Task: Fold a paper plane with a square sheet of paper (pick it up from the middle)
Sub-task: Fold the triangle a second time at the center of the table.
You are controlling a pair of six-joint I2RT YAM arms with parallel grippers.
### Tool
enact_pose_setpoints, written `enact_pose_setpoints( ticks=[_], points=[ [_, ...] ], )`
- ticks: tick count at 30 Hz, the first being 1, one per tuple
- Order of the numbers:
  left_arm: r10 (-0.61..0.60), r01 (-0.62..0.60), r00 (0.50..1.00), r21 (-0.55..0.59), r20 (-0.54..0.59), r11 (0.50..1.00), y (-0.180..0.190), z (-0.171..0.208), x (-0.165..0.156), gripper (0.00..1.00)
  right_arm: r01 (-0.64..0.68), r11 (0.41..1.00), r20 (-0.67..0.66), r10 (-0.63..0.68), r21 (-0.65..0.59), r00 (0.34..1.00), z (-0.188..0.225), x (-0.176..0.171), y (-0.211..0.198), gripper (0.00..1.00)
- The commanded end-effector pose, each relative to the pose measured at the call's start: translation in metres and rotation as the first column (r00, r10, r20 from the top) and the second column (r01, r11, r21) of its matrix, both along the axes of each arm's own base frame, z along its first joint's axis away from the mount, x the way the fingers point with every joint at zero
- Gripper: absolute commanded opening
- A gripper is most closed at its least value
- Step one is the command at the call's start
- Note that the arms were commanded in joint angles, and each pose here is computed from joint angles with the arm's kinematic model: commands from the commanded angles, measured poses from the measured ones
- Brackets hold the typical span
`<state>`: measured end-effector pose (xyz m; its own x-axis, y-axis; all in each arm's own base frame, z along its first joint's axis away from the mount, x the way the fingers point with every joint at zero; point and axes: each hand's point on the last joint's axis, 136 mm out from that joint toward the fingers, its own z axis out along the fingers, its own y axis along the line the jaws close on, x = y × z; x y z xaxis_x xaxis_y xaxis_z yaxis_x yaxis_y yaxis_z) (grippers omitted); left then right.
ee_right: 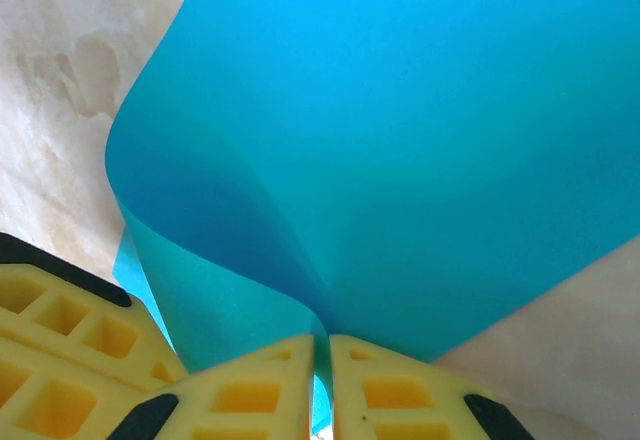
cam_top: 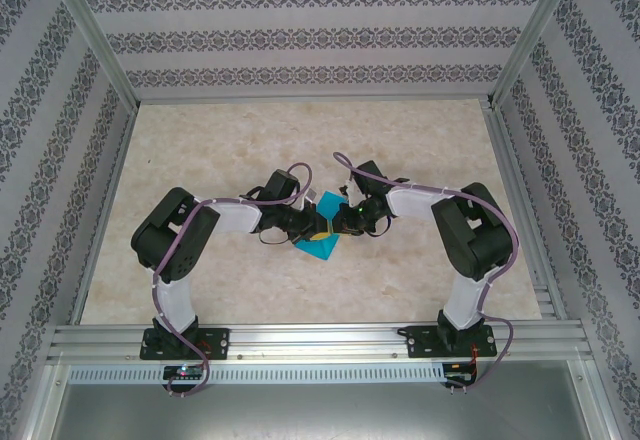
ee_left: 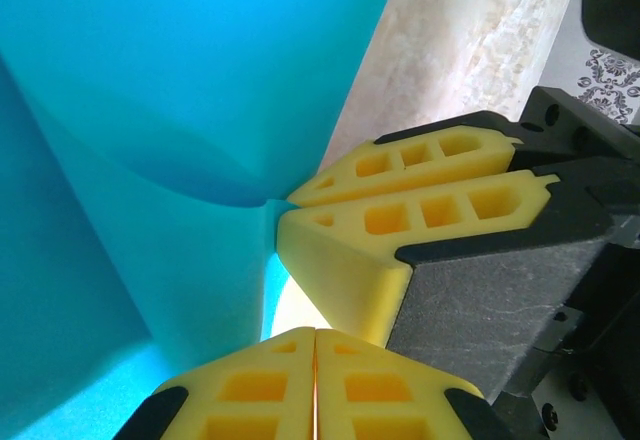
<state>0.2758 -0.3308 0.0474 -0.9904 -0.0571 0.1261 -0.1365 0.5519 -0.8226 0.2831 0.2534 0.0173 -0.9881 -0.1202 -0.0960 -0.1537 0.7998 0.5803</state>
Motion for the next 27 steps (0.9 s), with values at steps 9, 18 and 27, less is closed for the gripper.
enact_pose_setpoints(
  ticks=[9,18,27],
  points=[
    [-0.03,0.03,1.0,0.012,-0.005,0.999,-0.006,-0.007,-0.002,0.1,-0.021,0.999,0.014,0.021,-0.029,1.0,-0.006,0.006,0.0,0.13],
    [-0.03,0.03,1.0,0.014,-0.009,0.999,-0.006,-0.01,-0.003,0.1,-0.021,0.999,0.013,0.021,-0.044,1.0,-0.007,0.006,-0.003,0.12],
    [-0.027,0.027,1.0,-0.001,0.002,1.0,-0.007,-0.001,-0.002,0.1,-0.031,0.999,0.043,0.033,-0.033,0.999,0.004,0.007,0.0,0.01]
  ],
)
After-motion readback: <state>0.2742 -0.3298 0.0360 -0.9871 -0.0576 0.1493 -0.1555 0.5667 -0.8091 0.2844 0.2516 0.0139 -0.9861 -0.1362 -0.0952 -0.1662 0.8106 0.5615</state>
